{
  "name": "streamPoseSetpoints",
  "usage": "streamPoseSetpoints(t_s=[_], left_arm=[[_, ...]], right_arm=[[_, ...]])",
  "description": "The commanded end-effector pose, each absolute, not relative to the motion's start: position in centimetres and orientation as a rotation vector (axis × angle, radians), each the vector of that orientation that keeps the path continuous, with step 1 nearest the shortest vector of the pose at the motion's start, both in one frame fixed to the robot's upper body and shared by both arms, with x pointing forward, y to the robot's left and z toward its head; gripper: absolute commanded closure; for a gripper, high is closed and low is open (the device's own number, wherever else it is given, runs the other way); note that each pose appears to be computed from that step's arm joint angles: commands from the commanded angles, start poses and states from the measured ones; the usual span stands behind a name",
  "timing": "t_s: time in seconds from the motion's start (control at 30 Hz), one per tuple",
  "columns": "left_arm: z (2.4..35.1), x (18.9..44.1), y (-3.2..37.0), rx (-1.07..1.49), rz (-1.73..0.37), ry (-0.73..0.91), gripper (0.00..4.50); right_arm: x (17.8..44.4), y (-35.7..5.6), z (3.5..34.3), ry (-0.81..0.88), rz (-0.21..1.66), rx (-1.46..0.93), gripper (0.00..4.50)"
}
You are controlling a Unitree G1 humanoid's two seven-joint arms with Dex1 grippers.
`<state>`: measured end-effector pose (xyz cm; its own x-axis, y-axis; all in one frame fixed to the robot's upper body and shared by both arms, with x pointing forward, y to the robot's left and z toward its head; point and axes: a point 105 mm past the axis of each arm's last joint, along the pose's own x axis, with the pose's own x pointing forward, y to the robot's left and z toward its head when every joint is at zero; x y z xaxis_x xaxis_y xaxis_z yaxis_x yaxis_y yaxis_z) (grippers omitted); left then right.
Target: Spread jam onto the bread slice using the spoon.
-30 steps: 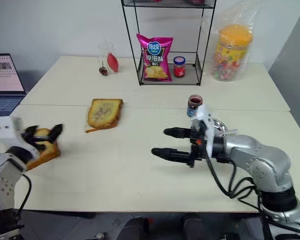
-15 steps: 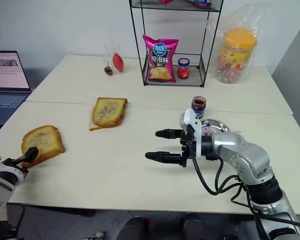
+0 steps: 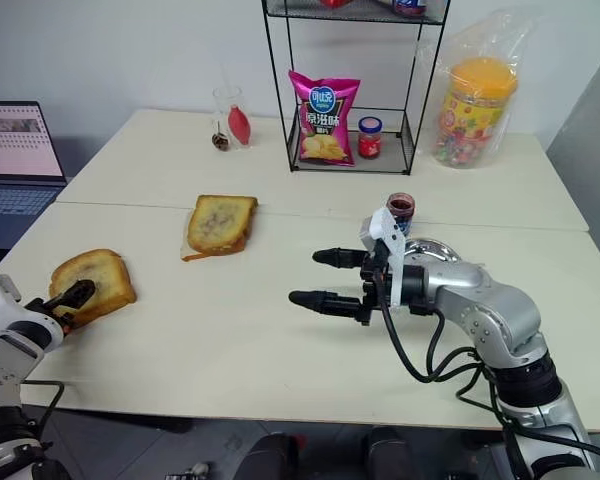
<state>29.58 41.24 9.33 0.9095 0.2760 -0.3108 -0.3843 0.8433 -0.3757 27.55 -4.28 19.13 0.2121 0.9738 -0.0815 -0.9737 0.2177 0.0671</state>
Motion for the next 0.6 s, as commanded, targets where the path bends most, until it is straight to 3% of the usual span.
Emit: streamPoseSetpoints(t_s=[0.03, 0.5, 0.6], left_arm=[[8.3, 29.5, 40.4, -0.485, 0.343, 0.286, 1.36], [9.8, 29.8, 40.2, -0.434, 0.335, 0.259, 3.92], [13.7, 31.0, 38.0, -0.335, 0.163, 0.171, 4.28]], right_arm=[[27.1, -4.5, 20.3, 0.065, 1.355, -0.003, 0.00], [27.4, -4.8, 19.8, 0.076, 1.326, 0.011, 0.00], [27.3, -5.4, 19.9, 0.078, 1.315, 0.014, 0.00]])
